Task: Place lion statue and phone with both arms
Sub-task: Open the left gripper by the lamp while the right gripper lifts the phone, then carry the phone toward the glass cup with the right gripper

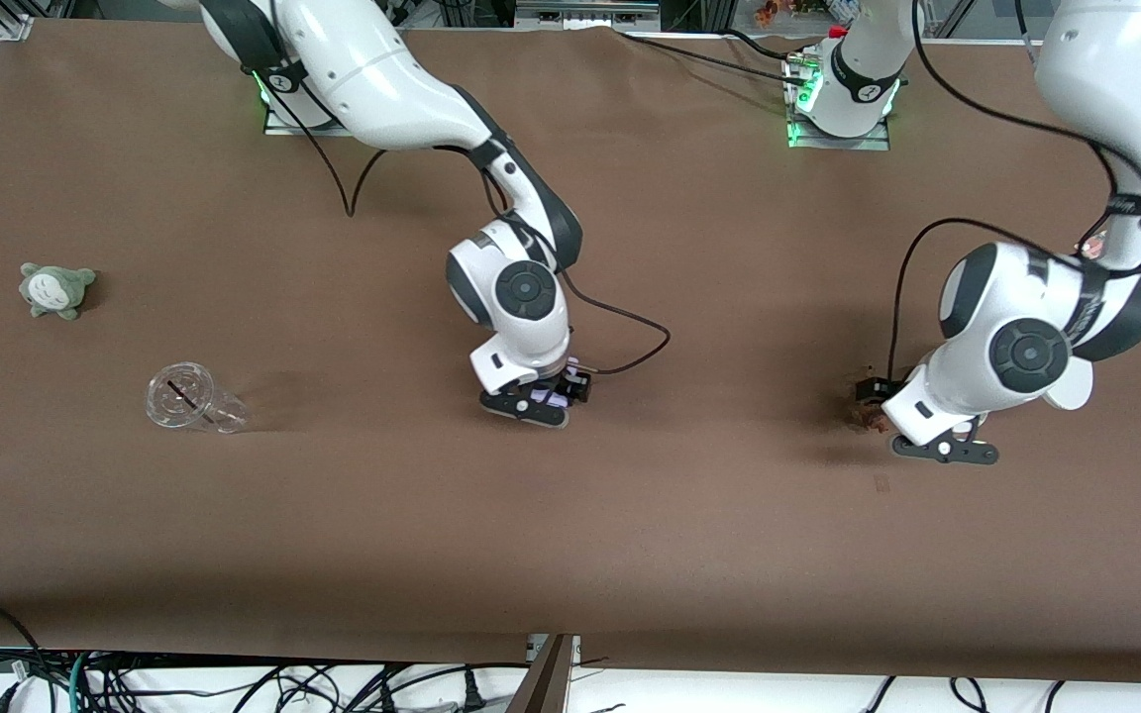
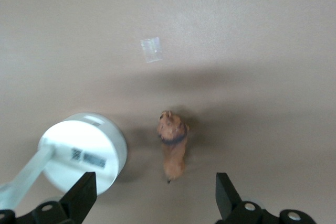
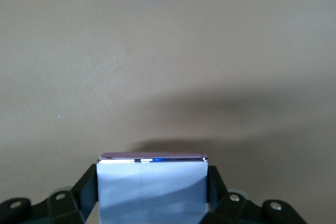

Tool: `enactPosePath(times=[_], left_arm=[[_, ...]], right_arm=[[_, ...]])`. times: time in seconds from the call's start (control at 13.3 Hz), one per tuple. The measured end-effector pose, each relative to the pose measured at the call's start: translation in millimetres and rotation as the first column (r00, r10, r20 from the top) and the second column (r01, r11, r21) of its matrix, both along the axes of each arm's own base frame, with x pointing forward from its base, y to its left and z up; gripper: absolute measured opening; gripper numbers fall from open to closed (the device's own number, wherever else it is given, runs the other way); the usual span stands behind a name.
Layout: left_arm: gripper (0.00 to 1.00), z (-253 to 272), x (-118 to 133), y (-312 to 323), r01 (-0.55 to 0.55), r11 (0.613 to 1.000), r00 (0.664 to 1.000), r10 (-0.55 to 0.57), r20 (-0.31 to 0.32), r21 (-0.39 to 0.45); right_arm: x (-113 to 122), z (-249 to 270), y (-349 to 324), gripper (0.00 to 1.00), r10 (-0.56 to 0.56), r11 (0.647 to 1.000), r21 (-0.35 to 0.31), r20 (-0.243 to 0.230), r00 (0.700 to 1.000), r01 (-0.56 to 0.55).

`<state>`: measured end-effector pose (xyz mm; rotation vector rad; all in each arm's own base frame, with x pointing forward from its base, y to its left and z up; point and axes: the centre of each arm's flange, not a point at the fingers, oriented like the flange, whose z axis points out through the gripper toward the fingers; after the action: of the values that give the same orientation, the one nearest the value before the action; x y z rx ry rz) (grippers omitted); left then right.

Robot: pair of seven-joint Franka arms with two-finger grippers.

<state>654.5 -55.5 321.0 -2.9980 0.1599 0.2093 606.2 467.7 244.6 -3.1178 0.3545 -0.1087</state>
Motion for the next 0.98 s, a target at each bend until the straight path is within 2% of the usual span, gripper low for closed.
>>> enactPosePath(times=[0.3, 0.53, 0.75, 0.98], left_arm=[[1.00, 79.0, 10.2, -8.1, -0.014, 1.000, 1.000, 0.015, -0.013, 0.022], [1.00, 135.5, 12.1, -5.1, -0.036, 0.999, 0.999, 0.036, 0.016, 0.030], [1.00, 178.5, -3.7, -6.9, -0.067, 0.998, 0.998, 0.067, 0.003, -0.008], [1.00, 223.4, -26.0, 4.3, -0.099, 0.993, 0.994, 0.096, -0.042, -0.070]], right_arm=[[21.2, 117.5, -73.9, 0.85, 0.089, 0.995, -0.045, -0.099, 0.991, -0.094], [27.7, 175.8, -135.7, 0.85, 0.146, 0.986, -0.053, -0.161, 0.976, -0.156], [34.7, 205.5, -216.0, 0.85, 0.213, 0.970, -0.067, -0.218, 0.952, -0.232], [42.8, 191.8, -301.4, 0.85, 0.301, 0.942, -0.063, -0.272, 0.914, -0.329]])
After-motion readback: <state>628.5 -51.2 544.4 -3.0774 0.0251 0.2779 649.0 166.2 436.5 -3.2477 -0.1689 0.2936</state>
